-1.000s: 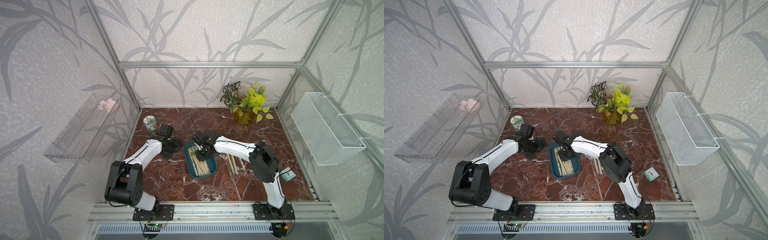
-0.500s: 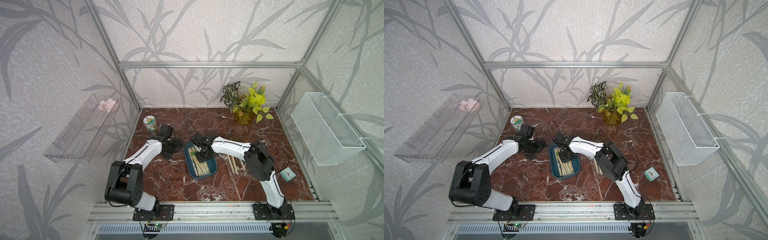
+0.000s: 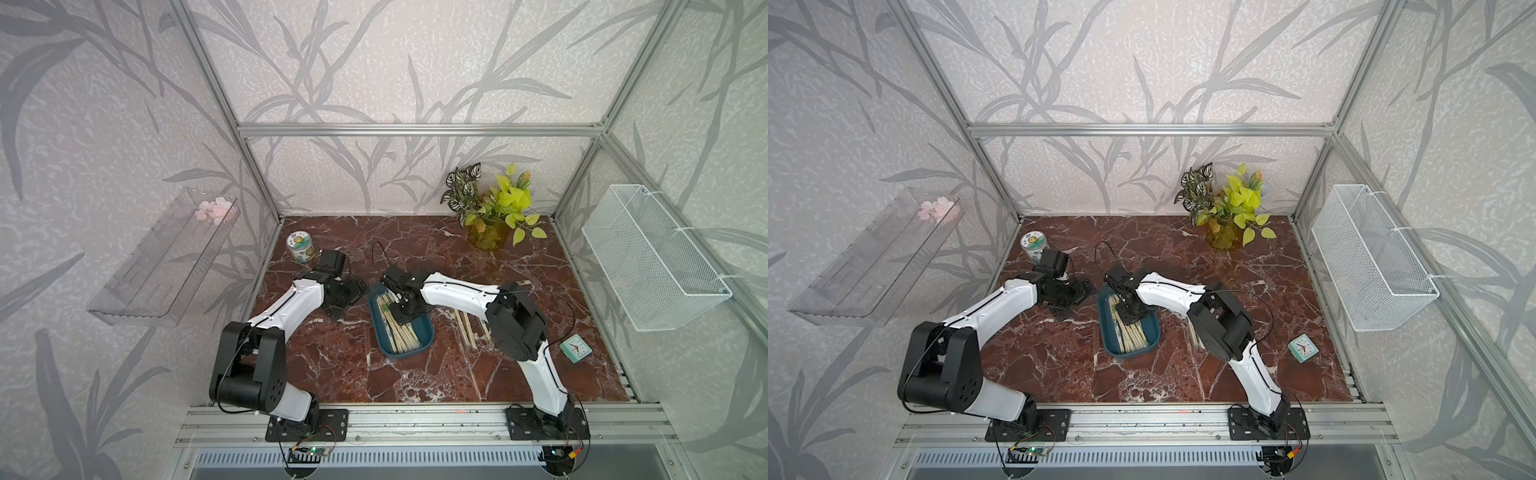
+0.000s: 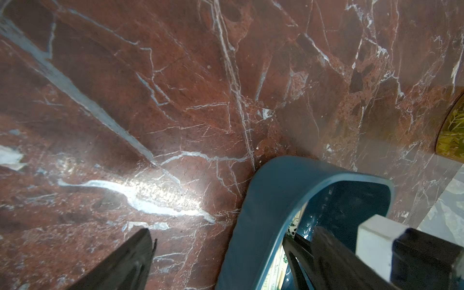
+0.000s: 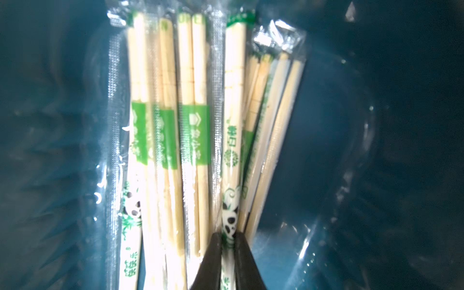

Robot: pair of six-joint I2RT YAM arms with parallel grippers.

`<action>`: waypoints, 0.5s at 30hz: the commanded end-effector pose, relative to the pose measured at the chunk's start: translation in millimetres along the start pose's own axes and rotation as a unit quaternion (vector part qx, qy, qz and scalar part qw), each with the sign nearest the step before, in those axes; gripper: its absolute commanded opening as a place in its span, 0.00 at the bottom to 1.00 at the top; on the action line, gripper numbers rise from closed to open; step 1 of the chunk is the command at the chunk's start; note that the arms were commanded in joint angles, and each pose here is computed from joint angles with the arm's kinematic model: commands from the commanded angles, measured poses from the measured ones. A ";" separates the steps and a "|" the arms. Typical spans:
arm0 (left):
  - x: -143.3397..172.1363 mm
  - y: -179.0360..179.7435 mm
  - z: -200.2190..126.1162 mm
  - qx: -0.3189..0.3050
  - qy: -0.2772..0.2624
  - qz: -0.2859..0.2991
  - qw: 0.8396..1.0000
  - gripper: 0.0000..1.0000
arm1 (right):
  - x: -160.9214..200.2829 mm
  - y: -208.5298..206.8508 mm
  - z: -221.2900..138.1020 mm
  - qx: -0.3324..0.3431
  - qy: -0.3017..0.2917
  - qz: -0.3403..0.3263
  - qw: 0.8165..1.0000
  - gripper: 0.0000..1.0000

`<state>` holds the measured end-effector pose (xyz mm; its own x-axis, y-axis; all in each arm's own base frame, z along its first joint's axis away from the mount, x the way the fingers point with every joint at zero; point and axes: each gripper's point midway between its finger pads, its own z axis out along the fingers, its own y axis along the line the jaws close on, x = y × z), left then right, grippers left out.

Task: Take the paired disposable chopsticks out of the storage box
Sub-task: Pick up the paired disposable chopsticks from the storage box.

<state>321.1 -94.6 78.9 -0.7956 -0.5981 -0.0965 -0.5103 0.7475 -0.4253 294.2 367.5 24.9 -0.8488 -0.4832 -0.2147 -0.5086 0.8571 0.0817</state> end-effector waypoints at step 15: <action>-0.2 -1.9 1.2 0.009 0.003 0.006 1.000 0.99 | -16.0 -14.7 -54.8 -0.043 -0.043 0.060 0.996 0.07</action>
<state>323.5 -97.7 80.8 -0.7981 -0.5949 -0.0958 -0.5008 0.7433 -0.4435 305.3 357.5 62.6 -0.8762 -0.4036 -0.2634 -0.4504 0.8802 0.1495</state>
